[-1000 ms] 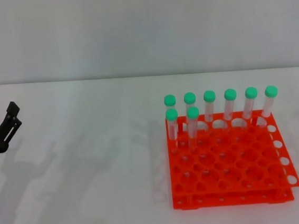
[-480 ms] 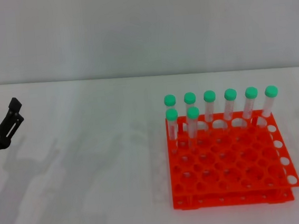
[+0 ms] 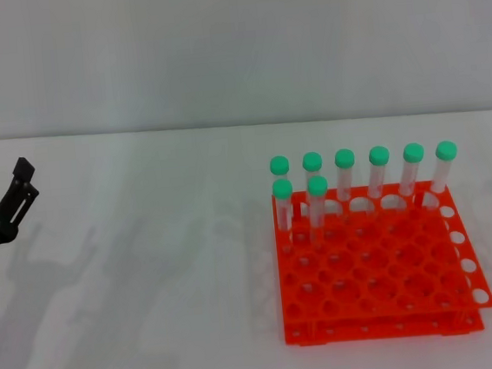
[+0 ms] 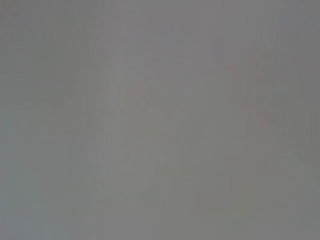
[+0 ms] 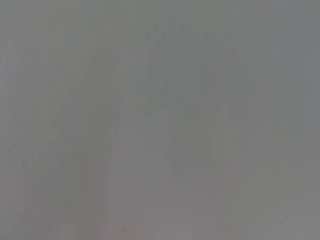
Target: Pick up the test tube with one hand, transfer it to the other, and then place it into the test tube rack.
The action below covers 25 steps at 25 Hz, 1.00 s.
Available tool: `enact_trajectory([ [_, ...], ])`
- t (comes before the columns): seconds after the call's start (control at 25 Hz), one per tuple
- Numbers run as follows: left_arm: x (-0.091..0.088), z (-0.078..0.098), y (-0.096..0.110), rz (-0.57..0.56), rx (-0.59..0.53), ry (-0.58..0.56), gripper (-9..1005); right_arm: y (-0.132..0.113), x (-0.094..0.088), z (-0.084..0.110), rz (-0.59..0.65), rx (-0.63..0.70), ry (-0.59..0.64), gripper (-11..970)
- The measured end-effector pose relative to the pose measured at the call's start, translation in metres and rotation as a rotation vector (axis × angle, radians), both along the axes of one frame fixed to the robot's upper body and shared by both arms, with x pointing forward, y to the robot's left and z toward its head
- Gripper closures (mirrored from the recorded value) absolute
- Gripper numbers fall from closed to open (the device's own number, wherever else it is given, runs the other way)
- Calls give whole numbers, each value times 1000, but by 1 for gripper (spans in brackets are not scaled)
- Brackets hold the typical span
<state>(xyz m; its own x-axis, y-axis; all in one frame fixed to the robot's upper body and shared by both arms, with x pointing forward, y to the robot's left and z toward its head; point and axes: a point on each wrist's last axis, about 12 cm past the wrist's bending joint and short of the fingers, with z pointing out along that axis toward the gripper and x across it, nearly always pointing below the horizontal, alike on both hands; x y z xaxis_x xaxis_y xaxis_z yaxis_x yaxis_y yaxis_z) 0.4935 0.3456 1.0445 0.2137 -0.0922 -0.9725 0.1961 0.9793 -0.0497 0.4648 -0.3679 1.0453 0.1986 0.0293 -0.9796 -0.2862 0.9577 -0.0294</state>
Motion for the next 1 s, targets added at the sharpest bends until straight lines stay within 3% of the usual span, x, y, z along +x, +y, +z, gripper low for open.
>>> enact_trajectory([
  [1.0,-4,-3,-10,-13,-40,-10,107,4,-2,-4,1,22,14,118],
])
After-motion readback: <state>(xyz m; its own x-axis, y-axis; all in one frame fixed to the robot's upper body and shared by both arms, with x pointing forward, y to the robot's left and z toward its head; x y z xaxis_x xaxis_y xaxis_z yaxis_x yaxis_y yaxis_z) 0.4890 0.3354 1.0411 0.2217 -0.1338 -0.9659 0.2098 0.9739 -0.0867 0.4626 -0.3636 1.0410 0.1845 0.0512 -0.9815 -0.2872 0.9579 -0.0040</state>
